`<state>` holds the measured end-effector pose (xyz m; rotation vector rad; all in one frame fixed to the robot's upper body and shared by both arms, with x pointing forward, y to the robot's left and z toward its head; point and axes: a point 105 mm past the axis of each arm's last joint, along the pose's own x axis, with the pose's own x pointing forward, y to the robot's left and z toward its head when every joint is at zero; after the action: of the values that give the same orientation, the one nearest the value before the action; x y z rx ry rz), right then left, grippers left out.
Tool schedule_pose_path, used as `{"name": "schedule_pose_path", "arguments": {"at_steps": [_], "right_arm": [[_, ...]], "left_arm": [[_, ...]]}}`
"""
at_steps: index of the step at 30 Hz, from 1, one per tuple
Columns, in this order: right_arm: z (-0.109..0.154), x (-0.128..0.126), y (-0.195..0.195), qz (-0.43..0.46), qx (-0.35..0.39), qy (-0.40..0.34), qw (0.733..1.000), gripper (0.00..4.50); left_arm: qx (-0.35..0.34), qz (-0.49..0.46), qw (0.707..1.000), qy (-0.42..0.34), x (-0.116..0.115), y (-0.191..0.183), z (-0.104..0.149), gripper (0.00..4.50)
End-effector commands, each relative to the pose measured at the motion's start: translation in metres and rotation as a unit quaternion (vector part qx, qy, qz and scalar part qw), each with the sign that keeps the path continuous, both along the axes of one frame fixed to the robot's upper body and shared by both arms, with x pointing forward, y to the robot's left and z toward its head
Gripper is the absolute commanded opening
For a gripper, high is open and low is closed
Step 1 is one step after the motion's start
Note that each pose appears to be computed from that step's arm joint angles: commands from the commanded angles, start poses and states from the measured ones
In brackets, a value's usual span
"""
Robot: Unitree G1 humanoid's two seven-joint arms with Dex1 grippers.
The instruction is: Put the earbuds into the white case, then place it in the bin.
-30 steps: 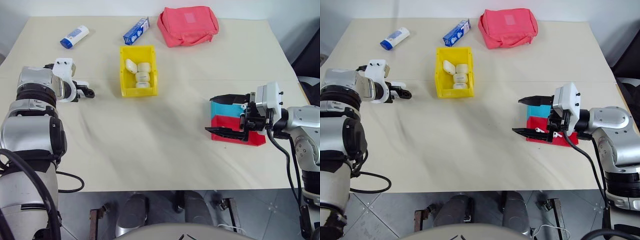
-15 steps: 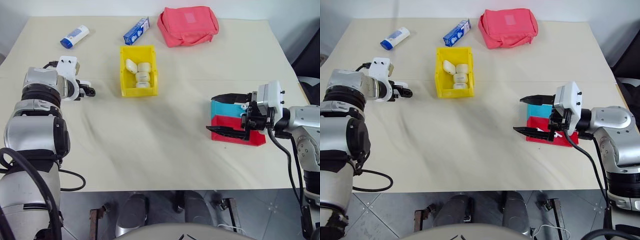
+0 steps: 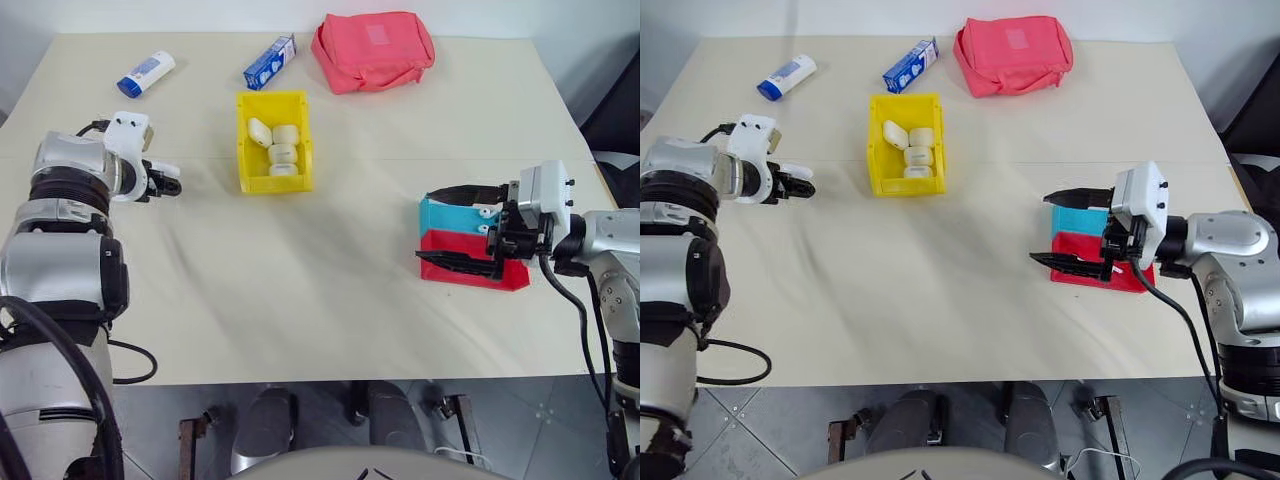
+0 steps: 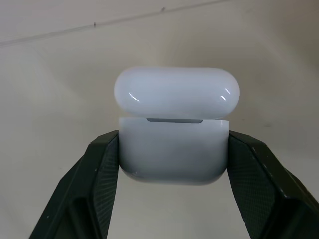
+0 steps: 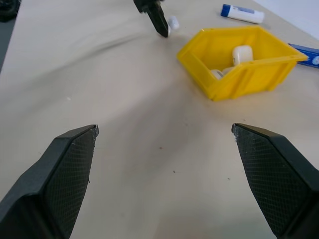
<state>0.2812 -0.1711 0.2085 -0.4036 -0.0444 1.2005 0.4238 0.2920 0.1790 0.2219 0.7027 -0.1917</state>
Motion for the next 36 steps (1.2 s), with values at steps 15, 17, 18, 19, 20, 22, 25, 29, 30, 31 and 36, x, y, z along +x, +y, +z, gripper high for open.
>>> {"name": "schedule_pose_path", "arguments": {"at_steps": [15,17,18,19,20,22,25,29,30,31,36], "right_arm": [[0.011,-0.015,-0.01,-0.035,0.003,-0.024,0.999,4.5],[0.01,-0.016,-0.009,-0.039,0.006,-0.024,0.999,4.5],[0.009,-0.017,-0.009,-0.041,0.007,-0.024,0.999,4.5],[0.009,-0.018,-0.008,-0.043,0.008,-0.025,0.999,4.5],[0.008,-0.019,-0.008,-0.045,0.01,-0.025,0.999,4.5],[0.007,-0.02,-0.008,-0.051,0.012,-0.024,0.998,4.5],[0.005,-0.024,-0.009,-0.062,0.016,-0.024,0.998,4.5],[0.001,-0.039,-0.009,-0.091,0.028,-0.022,0.995,4.5],[0.0,-0.042,-0.01,-0.096,0.028,-0.021,0.995,4.5],[-0.001,-0.046,-0.01,-0.101,0.028,-0.018,0.994,4.5],[-0.002,-0.053,-0.011,-0.123,0.032,-0.017,0.992,4.5]], "left_arm": [[-0.011,-0.424,0.905,0.027,-0.08,-0.114,0.016,2.8],[-0.016,-0.452,0.891,0.032,-0.083,-0.131,0.015,2.8],[-0.015,-0.463,0.885,0.035,-0.084,-0.138,0.013,2.8],[-0.01,-0.476,0.879,0.038,-0.083,-0.144,0.011,2.8],[-0.007,-0.485,0.874,0.039,-0.082,-0.15,0.009,2.8],[-0.004,-0.502,0.864,0.043,-0.081,-0.16,0.006,2.8],[0.005,-0.533,0.844,0.05,-0.08,-0.176,0.001,2.8],[-0.036,-0.593,0.804,-0.015,-0.074,-0.228,0.013,2.8],[-0.045,-0.602,0.797,-0.017,-0.075,-0.233,0.013,2.8],[-0.049,-0.616,0.786,-0.01,-0.08,-0.236,0.009,2.8],[0.002,-0.642,0.764,0.066,-0.088,-0.236,-0.024,2.8]]}}
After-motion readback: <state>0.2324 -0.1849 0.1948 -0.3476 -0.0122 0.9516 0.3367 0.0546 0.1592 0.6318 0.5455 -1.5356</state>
